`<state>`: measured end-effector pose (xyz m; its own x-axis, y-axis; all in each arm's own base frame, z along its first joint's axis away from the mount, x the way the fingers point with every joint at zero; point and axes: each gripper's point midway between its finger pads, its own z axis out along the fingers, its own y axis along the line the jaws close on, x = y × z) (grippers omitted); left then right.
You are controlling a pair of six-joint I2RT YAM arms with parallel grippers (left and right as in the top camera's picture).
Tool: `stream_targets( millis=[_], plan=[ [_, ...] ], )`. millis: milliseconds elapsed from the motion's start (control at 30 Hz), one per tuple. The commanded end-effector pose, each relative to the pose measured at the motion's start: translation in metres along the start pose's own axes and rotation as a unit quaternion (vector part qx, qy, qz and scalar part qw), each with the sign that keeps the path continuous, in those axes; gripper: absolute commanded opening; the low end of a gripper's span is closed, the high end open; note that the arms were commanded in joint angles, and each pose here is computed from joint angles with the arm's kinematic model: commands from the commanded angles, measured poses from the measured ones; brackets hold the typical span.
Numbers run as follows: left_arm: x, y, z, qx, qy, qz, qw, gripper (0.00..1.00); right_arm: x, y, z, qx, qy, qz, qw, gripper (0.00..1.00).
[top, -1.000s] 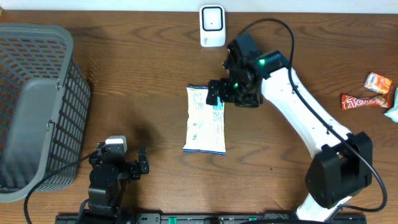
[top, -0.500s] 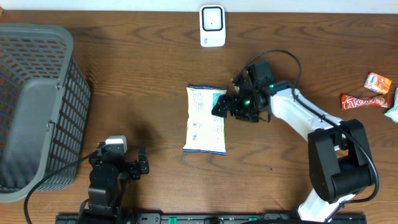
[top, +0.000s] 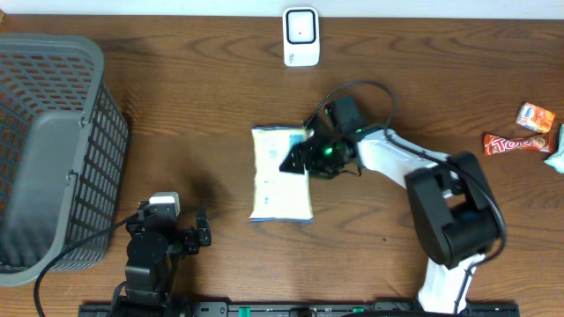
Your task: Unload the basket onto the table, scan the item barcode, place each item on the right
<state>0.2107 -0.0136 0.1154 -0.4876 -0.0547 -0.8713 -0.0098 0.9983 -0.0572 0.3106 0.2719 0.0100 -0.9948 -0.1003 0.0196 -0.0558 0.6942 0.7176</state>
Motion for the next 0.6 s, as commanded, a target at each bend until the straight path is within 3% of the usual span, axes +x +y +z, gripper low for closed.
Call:
stream_targets(
  millis=[0,133,233,367,467,567],
  plan=[
    [-0.007,-0.002,-0.003,0.005,-0.01,0.007,1.0,0.99,0.033,-0.056,0.031,0.07,0.05,0.082,0.993,0.01],
    [-0.007,-0.002,-0.003,0.005,-0.01,0.007,1.0,0.99,0.022,-0.056,0.025,0.053,0.033,0.079,0.995,0.01],
    [-0.007,-0.002,-0.003,0.005,-0.01,0.007,1.0,0.99,0.008,-0.018,0.016,-0.066,0.029,0.011,0.997,0.01],
    [-0.007,-0.002,-0.003,0.005,-0.01,0.007,1.0,0.99,-0.01,0.041,-0.028,-0.239,0.011,-0.076,0.968,0.01],
    [-0.007,-0.002,-0.003,0.005,-0.01,0.007,1.0,0.99,-0.016,0.066,-0.062,-0.294,-0.009,-0.136,0.946,0.01],
    [-0.007,-0.002,-0.003,0.005,-0.01,0.007,1.0,0.99,-0.005,0.099,-0.099,-0.353,-0.021,-0.239,0.904,0.01]
  ],
)
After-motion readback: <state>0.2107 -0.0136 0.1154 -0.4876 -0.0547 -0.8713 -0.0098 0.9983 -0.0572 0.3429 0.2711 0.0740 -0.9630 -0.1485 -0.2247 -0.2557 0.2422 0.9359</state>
